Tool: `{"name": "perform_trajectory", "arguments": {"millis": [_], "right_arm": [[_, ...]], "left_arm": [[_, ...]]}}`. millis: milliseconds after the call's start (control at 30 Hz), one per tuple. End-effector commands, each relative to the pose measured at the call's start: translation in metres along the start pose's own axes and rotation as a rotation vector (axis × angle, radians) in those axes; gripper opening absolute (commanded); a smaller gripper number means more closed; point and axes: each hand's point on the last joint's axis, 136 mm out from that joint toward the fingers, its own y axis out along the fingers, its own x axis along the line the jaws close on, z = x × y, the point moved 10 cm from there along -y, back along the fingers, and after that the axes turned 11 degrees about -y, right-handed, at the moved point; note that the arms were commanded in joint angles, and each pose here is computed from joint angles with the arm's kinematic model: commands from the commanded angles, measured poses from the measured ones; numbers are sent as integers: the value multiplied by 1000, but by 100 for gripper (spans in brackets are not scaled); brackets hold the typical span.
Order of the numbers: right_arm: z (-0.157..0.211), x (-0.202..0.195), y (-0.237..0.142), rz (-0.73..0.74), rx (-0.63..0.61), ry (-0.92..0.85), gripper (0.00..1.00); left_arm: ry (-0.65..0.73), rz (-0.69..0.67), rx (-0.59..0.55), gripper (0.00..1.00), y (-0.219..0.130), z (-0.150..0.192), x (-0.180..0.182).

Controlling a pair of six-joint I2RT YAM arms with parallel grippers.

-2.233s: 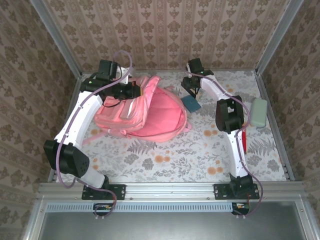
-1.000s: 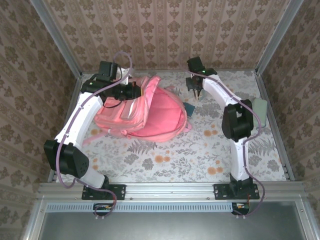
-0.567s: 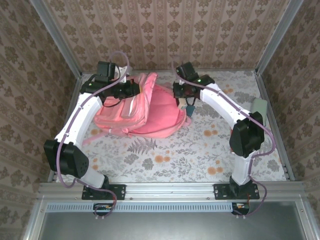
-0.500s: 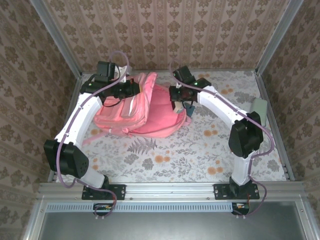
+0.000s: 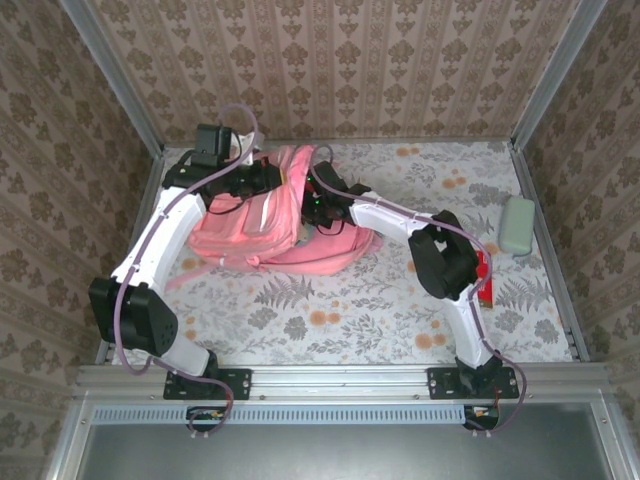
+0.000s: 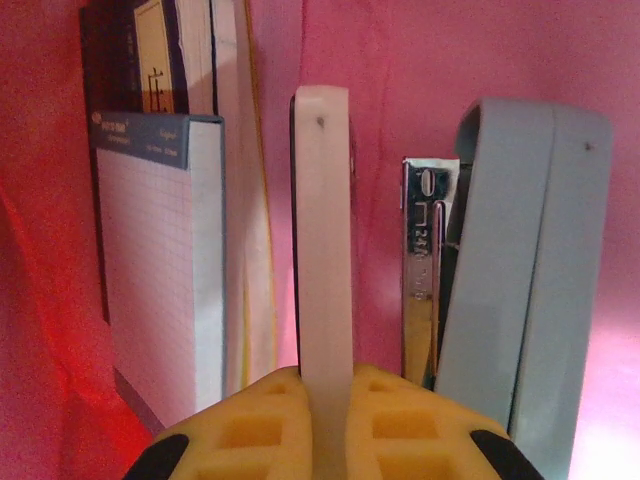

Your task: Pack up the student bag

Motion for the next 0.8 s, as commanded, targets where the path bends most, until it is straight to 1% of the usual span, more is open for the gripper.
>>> {"name": "perform_trajectory", "arguments": {"millis": [0, 67, 133, 167, 200, 300, 633, 700, 767], "right_arm": [[-5, 8, 16, -45, -3, 78, 20], [-4, 7, 20, -50, 15, 68, 26], [-4, 8, 15, -42, 13, 50, 35], [-4, 8, 9, -31, 2, 36, 42], [-5, 9, 1, -21, -15, 19, 47], [-8, 11, -24, 2, -63, -24, 57], [-6, 0, -90, 33, -126, -76, 58], [-7, -7, -103, 59, -143, -82, 58], [-8, -19, -123, 125, -173, -99, 58]], "left_arm": [[33, 66, -47, 0, -3, -7, -12], [33, 65, -43, 0, -2, -6, -12], [36, 64, -41, 0, -3, -5, -12], [36, 61, -40, 0, -3, -4, -12], [38, 60, -40, 0, -3, -4, -11], [40, 54, -40, 0, -3, -3, -10], [42, 55, -25, 0, -1, 0, -6], [50, 63, -16, 0, -1, 1, -7], [56, 69, -7, 0, -1, 3, -7]]}}
